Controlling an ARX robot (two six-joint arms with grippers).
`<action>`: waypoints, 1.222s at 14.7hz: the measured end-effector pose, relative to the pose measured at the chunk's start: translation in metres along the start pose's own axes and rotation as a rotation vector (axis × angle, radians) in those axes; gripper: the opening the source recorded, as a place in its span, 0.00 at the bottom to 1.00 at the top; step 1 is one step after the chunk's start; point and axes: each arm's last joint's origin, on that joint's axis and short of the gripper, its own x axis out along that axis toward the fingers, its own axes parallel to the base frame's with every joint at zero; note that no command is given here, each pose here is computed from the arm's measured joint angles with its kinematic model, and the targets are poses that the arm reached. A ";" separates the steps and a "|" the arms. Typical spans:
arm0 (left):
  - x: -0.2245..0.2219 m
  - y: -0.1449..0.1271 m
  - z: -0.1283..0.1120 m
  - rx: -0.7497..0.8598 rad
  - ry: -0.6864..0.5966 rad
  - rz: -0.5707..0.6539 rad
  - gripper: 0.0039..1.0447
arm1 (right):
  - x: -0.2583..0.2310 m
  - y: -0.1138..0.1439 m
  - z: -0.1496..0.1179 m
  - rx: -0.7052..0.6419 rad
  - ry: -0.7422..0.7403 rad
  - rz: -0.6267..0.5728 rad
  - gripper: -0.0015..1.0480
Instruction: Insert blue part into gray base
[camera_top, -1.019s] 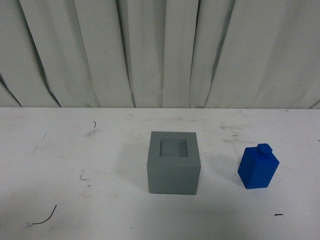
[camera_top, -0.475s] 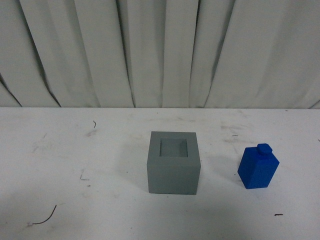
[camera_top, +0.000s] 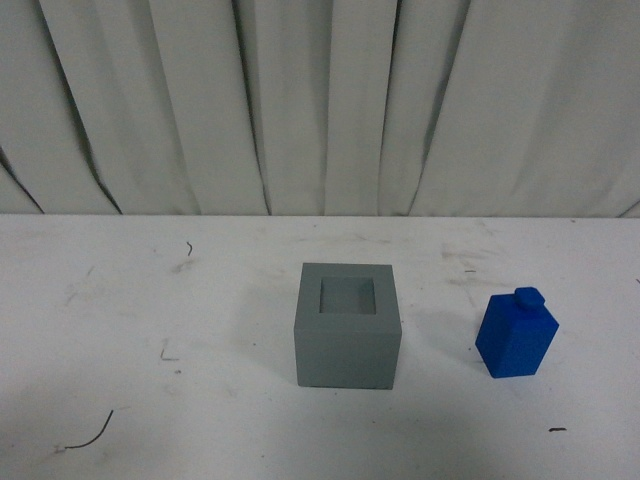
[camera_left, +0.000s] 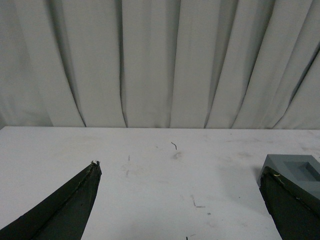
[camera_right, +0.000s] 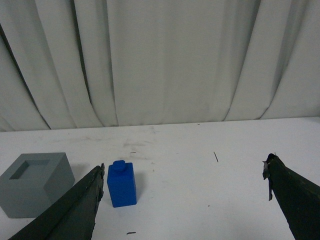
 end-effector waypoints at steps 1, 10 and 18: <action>0.000 0.000 0.000 0.000 0.000 0.000 0.94 | 0.000 0.000 0.000 0.000 0.000 0.000 0.94; 0.000 0.000 0.000 0.000 0.000 0.000 0.94 | 0.087 -0.015 0.060 0.035 -0.081 -0.063 0.94; 0.000 0.000 0.000 0.000 0.000 0.000 0.94 | 0.269 -0.017 0.015 -0.465 0.195 0.736 0.94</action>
